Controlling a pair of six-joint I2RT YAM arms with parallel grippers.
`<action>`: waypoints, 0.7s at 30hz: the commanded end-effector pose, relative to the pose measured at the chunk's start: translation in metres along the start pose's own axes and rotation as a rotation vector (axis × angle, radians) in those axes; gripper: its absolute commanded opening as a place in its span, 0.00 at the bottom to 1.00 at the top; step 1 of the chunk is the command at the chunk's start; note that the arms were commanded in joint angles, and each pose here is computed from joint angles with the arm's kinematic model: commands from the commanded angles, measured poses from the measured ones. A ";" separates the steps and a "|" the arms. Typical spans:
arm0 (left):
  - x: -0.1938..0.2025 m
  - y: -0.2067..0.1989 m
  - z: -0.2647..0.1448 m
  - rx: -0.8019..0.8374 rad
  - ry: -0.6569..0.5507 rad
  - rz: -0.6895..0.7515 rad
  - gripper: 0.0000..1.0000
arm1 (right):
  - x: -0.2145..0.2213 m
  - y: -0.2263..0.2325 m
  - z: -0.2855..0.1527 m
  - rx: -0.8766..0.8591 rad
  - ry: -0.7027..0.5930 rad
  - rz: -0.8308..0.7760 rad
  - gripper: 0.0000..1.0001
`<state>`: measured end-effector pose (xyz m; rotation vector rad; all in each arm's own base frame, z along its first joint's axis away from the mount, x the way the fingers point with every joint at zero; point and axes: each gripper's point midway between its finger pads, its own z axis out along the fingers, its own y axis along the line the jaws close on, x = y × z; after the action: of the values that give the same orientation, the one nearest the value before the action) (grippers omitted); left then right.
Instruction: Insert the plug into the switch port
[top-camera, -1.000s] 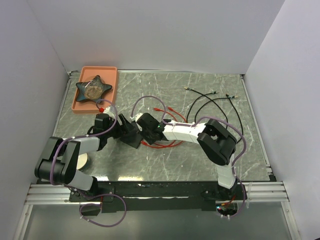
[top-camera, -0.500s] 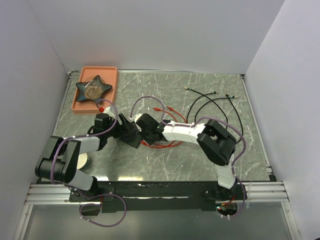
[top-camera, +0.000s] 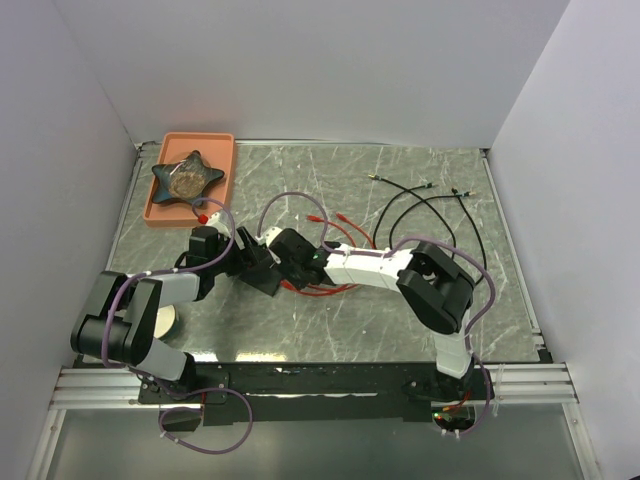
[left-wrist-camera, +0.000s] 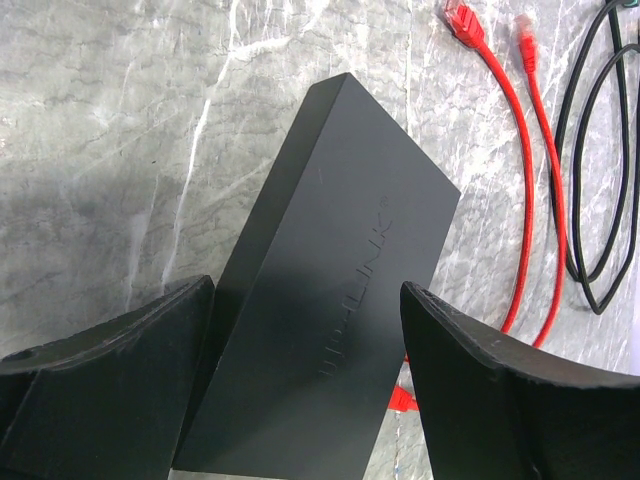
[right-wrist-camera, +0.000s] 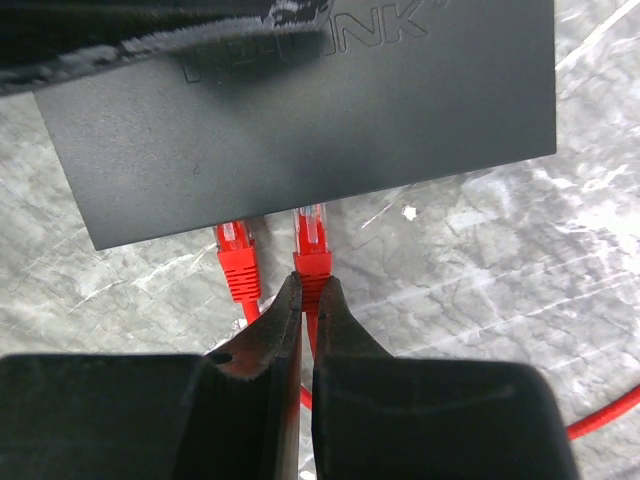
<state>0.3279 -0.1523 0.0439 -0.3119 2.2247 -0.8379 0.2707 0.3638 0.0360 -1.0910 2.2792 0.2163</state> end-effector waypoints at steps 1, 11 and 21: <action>0.025 0.013 0.000 -0.034 0.095 -0.015 0.82 | -0.063 -0.003 -0.030 0.018 -0.226 0.030 0.00; 0.023 0.011 0.001 -0.028 0.098 -0.008 0.82 | -0.054 0.005 -0.011 0.001 -0.191 0.021 0.00; 0.014 0.003 0.008 0.000 0.101 0.029 0.82 | -0.049 0.005 0.006 0.016 -0.216 -0.026 0.00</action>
<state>0.3360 -0.1534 0.0440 -0.2743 2.2321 -0.8251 0.2765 0.3658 0.0360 -1.0845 2.2274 0.2082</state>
